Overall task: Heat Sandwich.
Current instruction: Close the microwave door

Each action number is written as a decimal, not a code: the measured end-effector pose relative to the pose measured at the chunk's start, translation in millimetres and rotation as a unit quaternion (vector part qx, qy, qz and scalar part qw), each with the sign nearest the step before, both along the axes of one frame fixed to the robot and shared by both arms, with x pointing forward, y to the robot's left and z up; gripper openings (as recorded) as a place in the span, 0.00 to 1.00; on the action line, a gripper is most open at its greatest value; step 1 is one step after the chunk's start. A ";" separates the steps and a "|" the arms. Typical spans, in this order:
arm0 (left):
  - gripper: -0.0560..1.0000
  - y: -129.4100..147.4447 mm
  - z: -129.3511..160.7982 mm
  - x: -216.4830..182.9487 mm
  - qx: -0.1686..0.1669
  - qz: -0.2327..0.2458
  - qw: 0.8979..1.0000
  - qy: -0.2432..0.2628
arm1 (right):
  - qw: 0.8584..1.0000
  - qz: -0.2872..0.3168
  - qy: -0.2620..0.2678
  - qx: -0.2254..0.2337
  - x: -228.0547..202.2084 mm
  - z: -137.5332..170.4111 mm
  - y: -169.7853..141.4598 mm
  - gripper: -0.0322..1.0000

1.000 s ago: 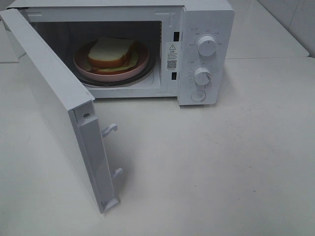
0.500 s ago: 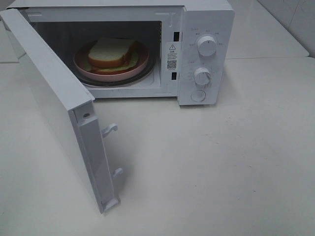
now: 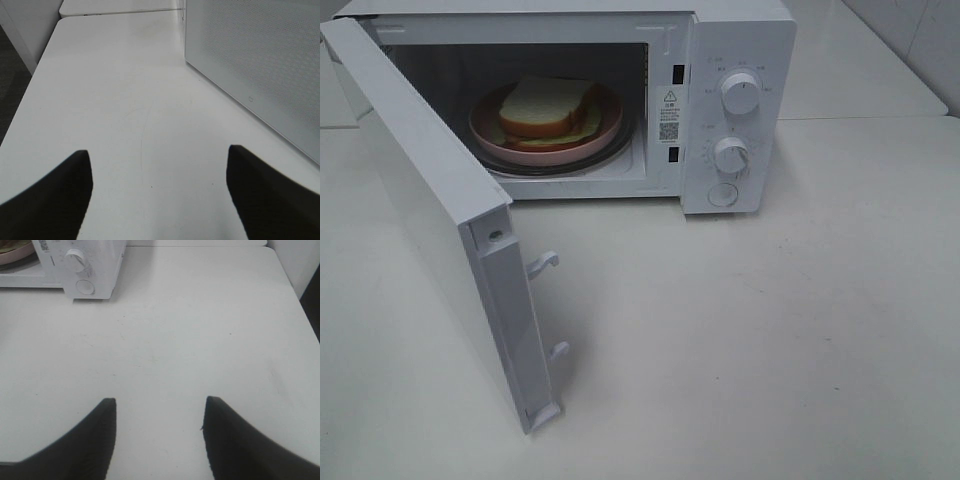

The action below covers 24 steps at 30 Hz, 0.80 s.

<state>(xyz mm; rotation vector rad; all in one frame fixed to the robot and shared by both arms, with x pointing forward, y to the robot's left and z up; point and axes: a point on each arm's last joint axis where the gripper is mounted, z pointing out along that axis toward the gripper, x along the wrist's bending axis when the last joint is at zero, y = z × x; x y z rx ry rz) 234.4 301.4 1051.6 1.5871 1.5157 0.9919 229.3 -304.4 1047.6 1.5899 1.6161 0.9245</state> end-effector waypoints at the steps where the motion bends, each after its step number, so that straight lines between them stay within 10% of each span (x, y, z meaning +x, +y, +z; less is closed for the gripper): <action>1: 0.70 0.0 0.0 0.0 0.000 0.000 1.000 0.000 | 1.000 -0.007 0.000 0.000 -0.1 0.0 0.1 0.54; 24: 0.70 0.0 0.0 0.0 0.000 0.000 1.000 0.000 | 1.000 -0.012 0.000 -0.004 -0.1 0.0 0.4 0.54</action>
